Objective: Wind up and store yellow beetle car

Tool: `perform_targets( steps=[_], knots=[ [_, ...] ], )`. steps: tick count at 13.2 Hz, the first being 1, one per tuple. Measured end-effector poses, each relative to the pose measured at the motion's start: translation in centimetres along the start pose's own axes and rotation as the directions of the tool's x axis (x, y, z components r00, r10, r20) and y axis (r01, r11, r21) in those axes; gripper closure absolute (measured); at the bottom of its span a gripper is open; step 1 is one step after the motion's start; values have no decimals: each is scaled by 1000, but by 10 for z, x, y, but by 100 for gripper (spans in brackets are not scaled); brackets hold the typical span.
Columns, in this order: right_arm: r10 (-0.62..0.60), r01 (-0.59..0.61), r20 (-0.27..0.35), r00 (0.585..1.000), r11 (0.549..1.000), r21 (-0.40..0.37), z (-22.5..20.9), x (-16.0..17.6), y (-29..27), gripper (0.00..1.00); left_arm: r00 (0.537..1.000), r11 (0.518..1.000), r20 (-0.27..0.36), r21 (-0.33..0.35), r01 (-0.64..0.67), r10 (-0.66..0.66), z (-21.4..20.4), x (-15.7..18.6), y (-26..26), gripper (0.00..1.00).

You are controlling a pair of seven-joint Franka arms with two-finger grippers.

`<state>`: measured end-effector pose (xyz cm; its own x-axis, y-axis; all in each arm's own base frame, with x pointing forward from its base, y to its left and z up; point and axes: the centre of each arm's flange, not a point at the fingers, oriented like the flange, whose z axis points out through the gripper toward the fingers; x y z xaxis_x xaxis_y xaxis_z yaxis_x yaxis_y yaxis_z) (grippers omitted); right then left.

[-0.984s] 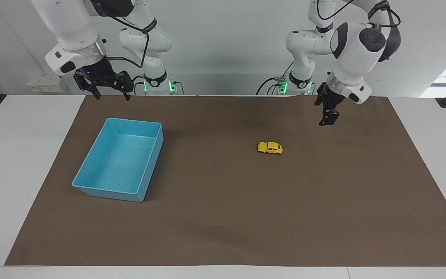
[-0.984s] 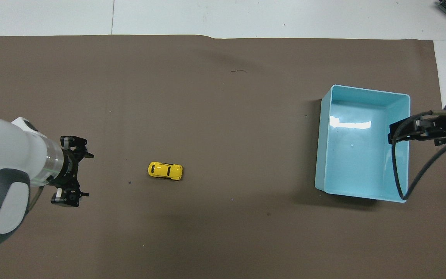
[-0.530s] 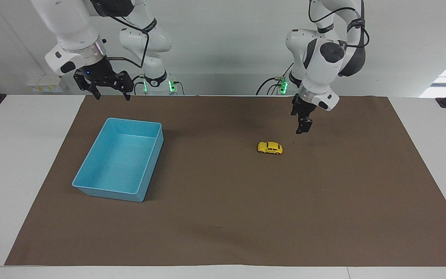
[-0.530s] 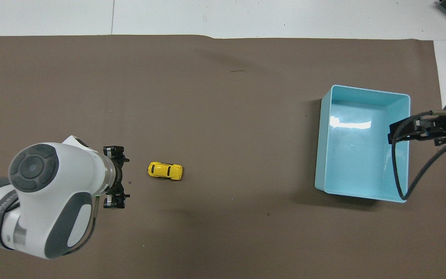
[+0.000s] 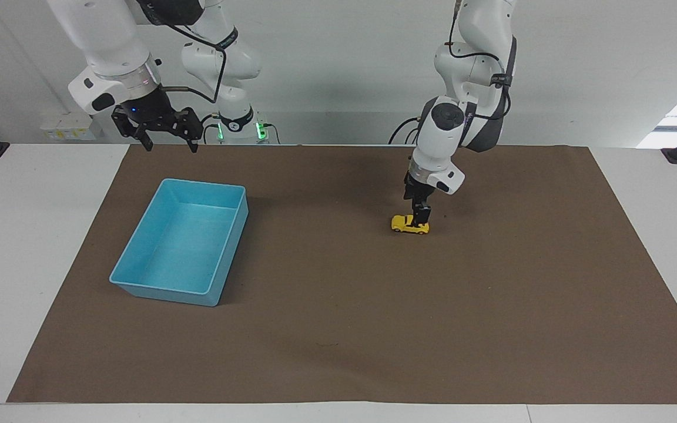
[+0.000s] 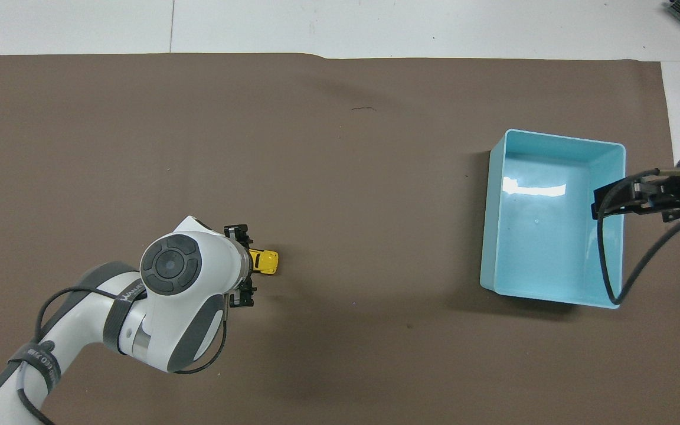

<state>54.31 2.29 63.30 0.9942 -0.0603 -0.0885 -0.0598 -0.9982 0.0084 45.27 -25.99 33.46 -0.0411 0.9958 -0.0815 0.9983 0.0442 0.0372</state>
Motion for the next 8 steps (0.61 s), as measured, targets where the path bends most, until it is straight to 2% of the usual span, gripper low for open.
perform_targets(
  steps=[2,8],
  knots=[
    [0,0,0,1000,1000,0,0,0,0,0,1000,999,16,-31,10,-9,-3,2,6,0],
    [0,0,0,1000,1000,0,0,0,0,0,1000,999,15,-34,24,-23,21,8,12,0]
  ],
)
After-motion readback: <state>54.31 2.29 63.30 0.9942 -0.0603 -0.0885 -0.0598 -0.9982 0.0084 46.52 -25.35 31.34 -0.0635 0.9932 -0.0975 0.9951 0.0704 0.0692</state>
